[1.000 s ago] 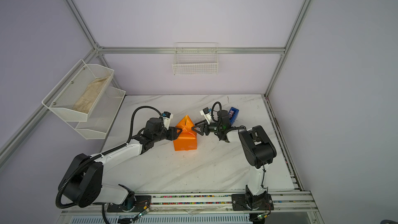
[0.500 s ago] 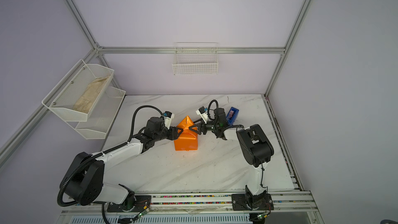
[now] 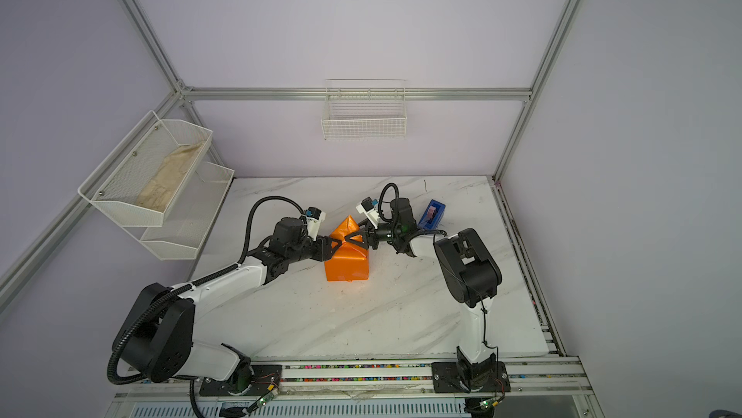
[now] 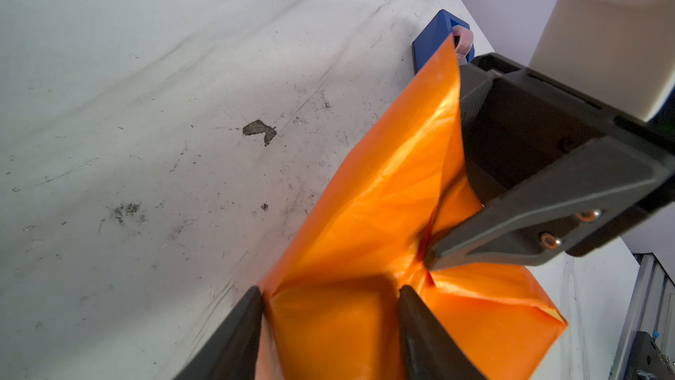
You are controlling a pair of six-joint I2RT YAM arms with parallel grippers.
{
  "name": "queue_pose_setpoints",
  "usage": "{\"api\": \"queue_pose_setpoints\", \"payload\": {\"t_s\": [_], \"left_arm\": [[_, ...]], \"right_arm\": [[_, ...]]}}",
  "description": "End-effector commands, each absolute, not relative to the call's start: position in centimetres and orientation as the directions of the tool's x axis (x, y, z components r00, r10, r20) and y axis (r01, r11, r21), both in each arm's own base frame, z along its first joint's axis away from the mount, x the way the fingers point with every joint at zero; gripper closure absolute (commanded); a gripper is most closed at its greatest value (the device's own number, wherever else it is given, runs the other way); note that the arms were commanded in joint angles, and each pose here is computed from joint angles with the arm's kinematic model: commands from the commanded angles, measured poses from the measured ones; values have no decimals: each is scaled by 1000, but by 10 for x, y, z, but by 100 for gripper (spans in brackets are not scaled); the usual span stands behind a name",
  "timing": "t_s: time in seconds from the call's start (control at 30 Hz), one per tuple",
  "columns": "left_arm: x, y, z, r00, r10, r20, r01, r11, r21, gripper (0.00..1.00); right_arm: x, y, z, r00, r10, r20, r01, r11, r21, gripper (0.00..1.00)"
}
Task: Wrap a gift box in wrapping paper
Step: Fold the seventh fold of the wrapping paper on the gift box.
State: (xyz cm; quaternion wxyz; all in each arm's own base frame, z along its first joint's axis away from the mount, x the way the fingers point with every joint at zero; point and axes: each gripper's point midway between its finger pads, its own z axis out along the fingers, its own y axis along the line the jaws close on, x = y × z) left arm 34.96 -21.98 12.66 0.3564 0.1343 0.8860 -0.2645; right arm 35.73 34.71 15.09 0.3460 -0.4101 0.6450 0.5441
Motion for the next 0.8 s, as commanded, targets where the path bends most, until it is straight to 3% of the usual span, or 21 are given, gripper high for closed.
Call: {"api": "queue_pose_setpoints", "payload": {"t_s": [0.0,0.27,0.43,0.77], "left_arm": [[272,-206,37,-897,238,-373,381,845,-376,44],[273,-206,39,-894,241,-378,385,844,-373,44],[274,-207,41,-891,241,-384,389,842,-373,44],[277,-209,51,-883,234,-406,395,838,-376,43]], "right_arm": [[353,355,133,-433,-179,-884,-901,56,430,56],[348,359,132,-408,-220,-886,-912,57,406,70],[345,357,134,-377,-240,-895,-926,72,371,87],[346,356,148,-361,-214,-908,-932,106,346,99]]}}
